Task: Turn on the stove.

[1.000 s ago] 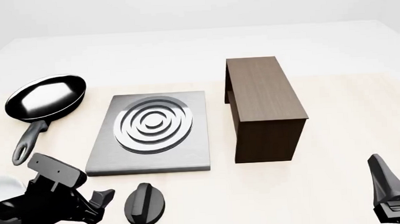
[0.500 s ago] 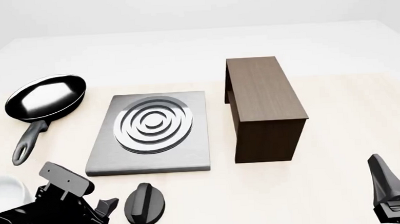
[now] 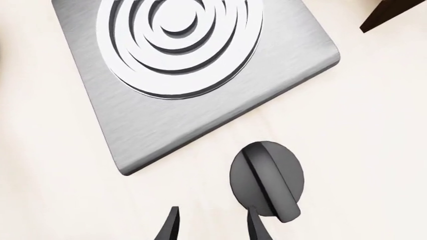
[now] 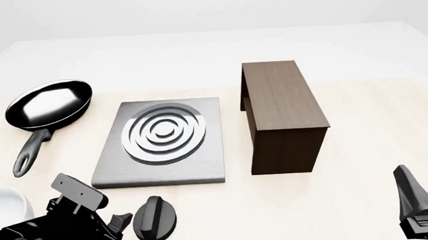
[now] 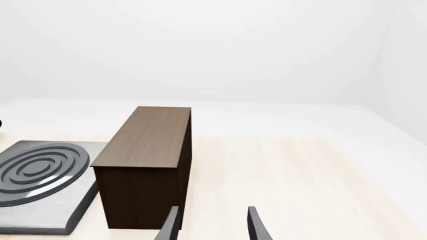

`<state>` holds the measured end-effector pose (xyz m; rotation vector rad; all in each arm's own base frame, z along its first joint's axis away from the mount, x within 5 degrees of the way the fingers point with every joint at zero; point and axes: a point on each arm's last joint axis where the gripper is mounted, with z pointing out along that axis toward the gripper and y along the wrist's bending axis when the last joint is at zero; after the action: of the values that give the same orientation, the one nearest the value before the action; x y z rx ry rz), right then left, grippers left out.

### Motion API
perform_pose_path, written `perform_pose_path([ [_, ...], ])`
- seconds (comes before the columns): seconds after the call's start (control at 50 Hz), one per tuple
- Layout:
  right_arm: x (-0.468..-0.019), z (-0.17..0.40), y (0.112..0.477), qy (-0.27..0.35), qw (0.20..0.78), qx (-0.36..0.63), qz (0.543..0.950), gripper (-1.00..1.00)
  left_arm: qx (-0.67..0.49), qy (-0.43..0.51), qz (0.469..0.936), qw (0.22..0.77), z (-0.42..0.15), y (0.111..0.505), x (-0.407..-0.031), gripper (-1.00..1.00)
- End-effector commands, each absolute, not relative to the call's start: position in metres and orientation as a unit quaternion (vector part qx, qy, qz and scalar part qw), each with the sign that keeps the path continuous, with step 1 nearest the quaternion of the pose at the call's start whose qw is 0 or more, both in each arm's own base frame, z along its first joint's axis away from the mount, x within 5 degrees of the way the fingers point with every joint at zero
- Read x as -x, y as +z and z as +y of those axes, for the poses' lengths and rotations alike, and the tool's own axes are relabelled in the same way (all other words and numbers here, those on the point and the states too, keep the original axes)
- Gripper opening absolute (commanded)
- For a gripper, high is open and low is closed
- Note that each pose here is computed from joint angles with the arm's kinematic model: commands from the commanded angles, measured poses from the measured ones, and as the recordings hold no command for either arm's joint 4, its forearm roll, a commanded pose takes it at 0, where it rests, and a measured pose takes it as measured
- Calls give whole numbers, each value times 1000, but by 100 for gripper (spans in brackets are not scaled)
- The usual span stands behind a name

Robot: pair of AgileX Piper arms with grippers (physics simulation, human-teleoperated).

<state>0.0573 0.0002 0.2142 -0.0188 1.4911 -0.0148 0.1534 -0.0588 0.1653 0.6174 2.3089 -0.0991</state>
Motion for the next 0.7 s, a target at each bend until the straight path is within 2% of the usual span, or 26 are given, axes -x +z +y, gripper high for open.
perform_pose_path([
  [0.02,-57,0,214,-7,735,9,678,100,-247,-44,898,361,-64,162,-156,100],
  [0.5,-57,0,214,-7,735,9,678,100,-257,-53,905,335,-78,136,-168,100],
  [0.7,-57,0,214,-7,735,9,678,100,-265,-72,905,324,-92,139,-167,100],
])
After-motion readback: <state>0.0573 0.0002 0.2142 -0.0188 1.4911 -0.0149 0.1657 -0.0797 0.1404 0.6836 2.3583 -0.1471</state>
